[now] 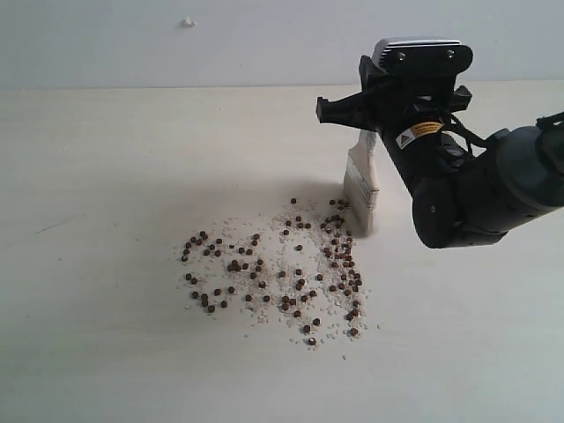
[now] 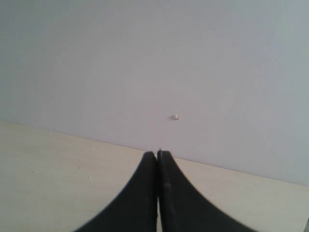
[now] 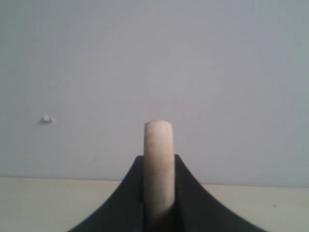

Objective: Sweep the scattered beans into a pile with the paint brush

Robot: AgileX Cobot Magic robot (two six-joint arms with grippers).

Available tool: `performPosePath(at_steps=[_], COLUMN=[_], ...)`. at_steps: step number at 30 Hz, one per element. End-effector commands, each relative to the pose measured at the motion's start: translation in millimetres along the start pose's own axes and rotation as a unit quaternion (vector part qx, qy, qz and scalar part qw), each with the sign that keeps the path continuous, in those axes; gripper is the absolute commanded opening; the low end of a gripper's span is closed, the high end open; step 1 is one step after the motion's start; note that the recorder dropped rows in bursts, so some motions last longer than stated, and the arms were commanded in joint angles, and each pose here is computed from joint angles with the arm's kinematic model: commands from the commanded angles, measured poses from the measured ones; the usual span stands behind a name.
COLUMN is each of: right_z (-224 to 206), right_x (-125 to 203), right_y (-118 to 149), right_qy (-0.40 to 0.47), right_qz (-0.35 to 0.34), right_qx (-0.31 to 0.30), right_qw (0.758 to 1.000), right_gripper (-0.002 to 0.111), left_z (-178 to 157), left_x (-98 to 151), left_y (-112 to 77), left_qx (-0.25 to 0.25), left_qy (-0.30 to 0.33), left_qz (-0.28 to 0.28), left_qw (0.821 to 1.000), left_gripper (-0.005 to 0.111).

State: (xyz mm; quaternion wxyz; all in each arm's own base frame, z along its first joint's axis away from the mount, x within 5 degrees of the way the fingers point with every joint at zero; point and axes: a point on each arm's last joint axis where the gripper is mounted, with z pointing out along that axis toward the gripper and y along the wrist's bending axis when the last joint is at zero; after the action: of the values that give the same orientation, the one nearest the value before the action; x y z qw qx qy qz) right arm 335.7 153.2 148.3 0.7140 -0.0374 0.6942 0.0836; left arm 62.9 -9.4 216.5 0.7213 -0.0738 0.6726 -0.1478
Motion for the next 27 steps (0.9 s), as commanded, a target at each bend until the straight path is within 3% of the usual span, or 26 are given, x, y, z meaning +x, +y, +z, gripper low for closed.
performPosePath(at_steps=[1,11,15,17,20,27], right_z=[-1,-19,-67,-86,-100,-70], right_x=[-20,-67,-74,-70,-50,-9], right_y=[-2,2,12,31,77,152], right_qy=[-0.008,0.045,-0.007,-0.034,-0.006,0.014], right_qz=[-0.002,0.035,0.113,0.157,0.194,0.290], right_qx=[0.015,-0.016,0.013,-0.003,-0.039,-0.049], right_qw=[1.000,0.998,0.994,0.987,0.980,0.956], right_gripper=[0.000,0.000,0.000,0.000,0.000,0.000], left_z=[0,0,0,0,0,0], left_x=[1,1,1,1,1,1], left_y=[-0.2,-0.2,-0.2,-0.2,-0.2,-0.2], left_qx=[0.003,0.003,0.003,0.003,0.003,0.003], left_qy=[-0.002,-0.002,-0.002,-0.002,-0.002,-0.002], left_qz=[-0.003,-0.003,-0.003,-0.003,-0.003,-0.003], left_qw=[1.000,1.000,1.000,1.000,1.000,1.000], left_gripper=[0.000,0.000,0.000,0.000,0.000,0.000])
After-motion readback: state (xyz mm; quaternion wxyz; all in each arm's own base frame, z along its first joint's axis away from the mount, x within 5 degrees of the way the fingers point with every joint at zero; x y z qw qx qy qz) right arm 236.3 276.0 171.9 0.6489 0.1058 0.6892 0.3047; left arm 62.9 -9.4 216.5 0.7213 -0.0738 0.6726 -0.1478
